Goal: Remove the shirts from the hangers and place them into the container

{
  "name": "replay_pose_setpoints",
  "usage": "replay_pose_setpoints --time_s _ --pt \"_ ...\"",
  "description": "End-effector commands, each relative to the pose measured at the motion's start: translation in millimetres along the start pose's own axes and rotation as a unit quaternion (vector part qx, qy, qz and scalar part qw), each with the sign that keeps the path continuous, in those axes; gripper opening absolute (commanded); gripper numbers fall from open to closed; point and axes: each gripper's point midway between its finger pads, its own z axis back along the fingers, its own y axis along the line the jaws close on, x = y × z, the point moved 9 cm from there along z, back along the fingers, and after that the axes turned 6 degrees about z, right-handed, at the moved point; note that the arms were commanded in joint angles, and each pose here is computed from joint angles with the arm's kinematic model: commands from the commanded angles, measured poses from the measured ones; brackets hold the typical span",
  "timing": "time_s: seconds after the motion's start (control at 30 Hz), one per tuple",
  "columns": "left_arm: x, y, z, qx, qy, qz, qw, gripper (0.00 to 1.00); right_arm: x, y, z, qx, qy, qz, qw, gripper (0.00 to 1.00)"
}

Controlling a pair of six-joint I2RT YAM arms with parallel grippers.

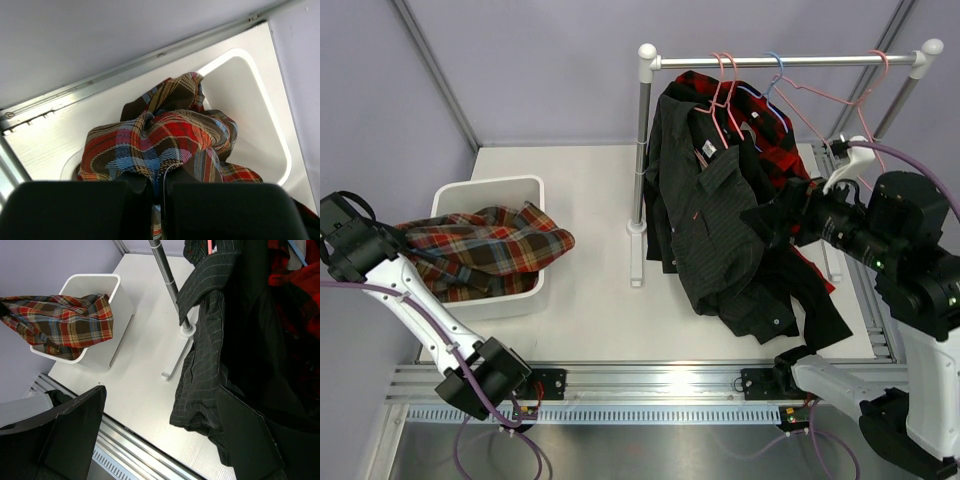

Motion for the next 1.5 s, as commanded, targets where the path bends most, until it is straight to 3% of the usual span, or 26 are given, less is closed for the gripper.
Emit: replay_pose_setpoints --time_s 0.0,0.13,0.23,0.37,0.53,0.6,0.73,0.8,0.83,0.93,1.03,1.1,1.23,1.33,1.47 --pt "33.3 -10.9 23.4 0.011 -0.089 -0.001 0.996 0.0 19.5 2.0 -5.3 0.004 -0.026 0.021 0.999 1.0" --pt "40.9 -12.9 27.9 0.022 -0.108 0.003 0.994 0.0 23.0 0.5 -11.8 0.0 -0.027 0.024 0.999 0.99" --pt "35.8 -23.9 24.8 -0.045 -0.091 -0.013 0.995 0.0 23.5 -0.9 -21.0 0.001 -0.016 0.022 1.0 0.99" --pt "-8.1 -35.9 3.8 -0.189 0.022 -0.039 0.981 0.0 25.3 -0.6 -28.3 0.007 -0.018 0.021 1.0 0.99" --pt "-81.6 -72.1 -7.2 -0.235 0.111 -0.164 0.951 0.0 36.5 -1.4 -28.0 -0.008 -0.03 0.031 0.999 0.99" --pt "-104.3 -71.7 -16.9 -0.233 0.144 -0.17 0.947 0.0 44.8 1.3 -23.0 -0.007 -0.043 0.035 0.998 0.99" --pt "-128.2 -60.2 -45.8 -0.191 0.189 -0.152 0.951 0.0 60.2 4.3 -18.2 -0.01 -0.056 0.039 0.998 0.99" --pt "-142.5 -53.4 -60.5 -0.201 0.257 -0.12 0.938 0.0 68.8 7.7 -6.8 -0.01 -0.066 0.049 0.997 0.99" --pt "-148.4 -52.7 -73.6 -0.234 0.318 -0.087 0.915 0.0 71.1 7.3 -13.3 -0.008 -0.056 0.051 0.997 1.0" --pt "-169.5 -41.9 -94.7 -0.238 0.407 -0.025 0.881 0.0 73.9 8.2 -20.5 0.005 -0.045 0.055 0.997 0.99" --pt "-181.6 -28.8 -97.8 -0.225 0.413 -0.012 0.882 0.0 64.0 6.6 -37.3 0.021 -0.015 0.047 0.999 0.99" --pt "-178.0 -20.3 -93.8 -0.206 0.385 0.001 0.9 0.1 53.7 3.4 -51.3 0.021 -0.003 0.038 0.999 1.0" --pt "-176.4 -7.6 -85.1 -0.209 0.34 0.017 0.917 0.64 44.8 6.2 -52.7 0.033 0.001 0.036 0.999 0.99" --pt "-165.3 -15.9 -72.5 -0.233 0.321 -0.002 0.918 0.66 40.2 12.5 -57.6 0.036 0.02 0.044 0.998 0.99" --pt "-127.7 -38.1 -40.3 -0.251 0.253 -0.051 0.933 0.8 35.5 21.4 -68.5 0.028 0.038 0.058 0.997 0.99"
